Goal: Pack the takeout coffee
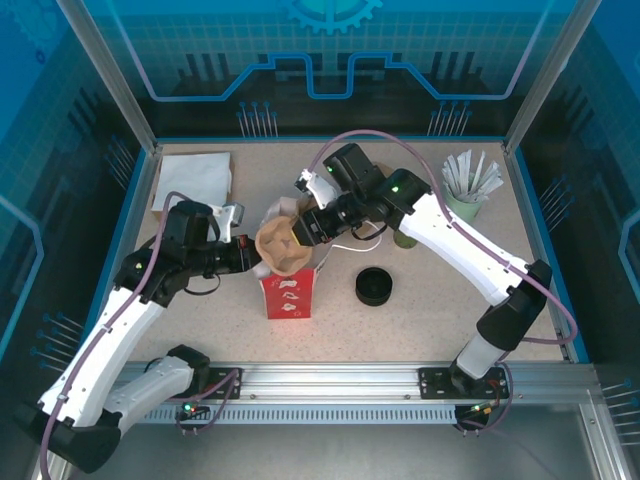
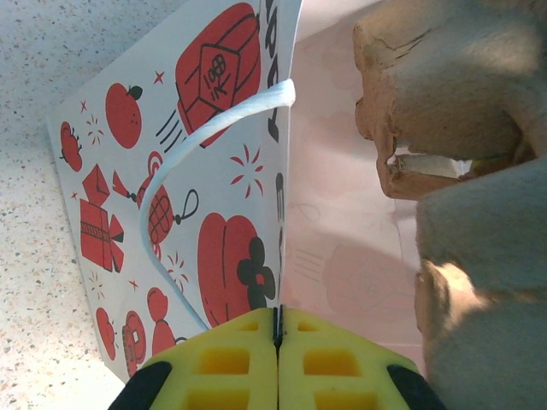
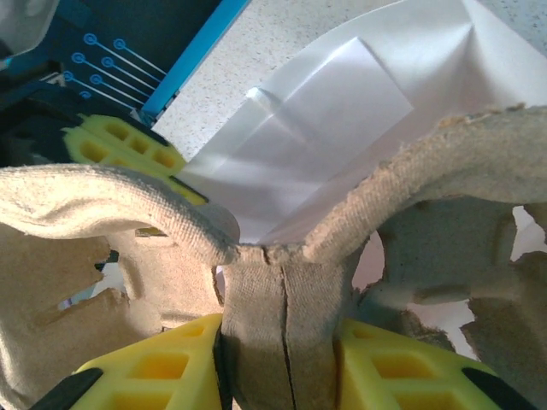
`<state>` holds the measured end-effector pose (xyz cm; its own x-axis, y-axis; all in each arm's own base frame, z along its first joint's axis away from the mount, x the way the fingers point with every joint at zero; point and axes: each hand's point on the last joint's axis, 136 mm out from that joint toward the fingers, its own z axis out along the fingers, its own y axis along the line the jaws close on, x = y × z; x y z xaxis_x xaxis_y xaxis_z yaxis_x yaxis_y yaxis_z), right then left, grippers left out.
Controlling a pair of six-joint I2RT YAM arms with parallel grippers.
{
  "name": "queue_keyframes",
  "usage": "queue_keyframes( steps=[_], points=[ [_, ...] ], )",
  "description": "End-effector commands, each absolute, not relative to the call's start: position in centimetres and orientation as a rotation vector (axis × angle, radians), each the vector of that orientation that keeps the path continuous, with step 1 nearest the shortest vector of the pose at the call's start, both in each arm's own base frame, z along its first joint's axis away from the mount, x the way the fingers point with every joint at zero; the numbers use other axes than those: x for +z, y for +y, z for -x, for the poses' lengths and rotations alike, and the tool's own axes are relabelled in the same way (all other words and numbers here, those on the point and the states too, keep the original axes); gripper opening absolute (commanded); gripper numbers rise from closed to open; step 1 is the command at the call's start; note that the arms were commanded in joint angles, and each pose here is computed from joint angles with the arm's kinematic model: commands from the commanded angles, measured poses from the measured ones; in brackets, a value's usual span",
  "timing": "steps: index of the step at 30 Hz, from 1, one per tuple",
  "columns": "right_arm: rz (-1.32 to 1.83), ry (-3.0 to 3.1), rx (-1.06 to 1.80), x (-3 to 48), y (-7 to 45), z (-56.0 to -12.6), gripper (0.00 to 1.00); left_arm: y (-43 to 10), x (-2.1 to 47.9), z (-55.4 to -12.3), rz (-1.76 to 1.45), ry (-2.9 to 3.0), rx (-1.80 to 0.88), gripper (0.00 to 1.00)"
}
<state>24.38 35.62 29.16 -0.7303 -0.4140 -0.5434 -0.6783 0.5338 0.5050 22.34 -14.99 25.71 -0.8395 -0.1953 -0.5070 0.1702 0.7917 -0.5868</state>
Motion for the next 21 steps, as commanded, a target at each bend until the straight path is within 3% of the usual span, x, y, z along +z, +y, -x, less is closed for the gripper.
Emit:
queue_keyframes(
  steps=[1, 9, 21],
  points=[
    [0.946, 2.31, 1.154, 31.4, 36.9, -23.5, 0.33, -15.7, 25.5, -21.8, -0.011, 2.422, -0.917, 0.04],
    [1.097, 2.261, 1.372, 32.1, 39.0, -21.1, 0.33, -16.0, 25.6, -22.0, -0.062, 2.387, -0.927, 0.03],
    [1.292, 2.186, 1.388, 33.4, 38.3, -20.2, 0.33, -16.5, 25.8, -21.8, -0.246, 2.344, -0.904, 0.03]
  ],
)
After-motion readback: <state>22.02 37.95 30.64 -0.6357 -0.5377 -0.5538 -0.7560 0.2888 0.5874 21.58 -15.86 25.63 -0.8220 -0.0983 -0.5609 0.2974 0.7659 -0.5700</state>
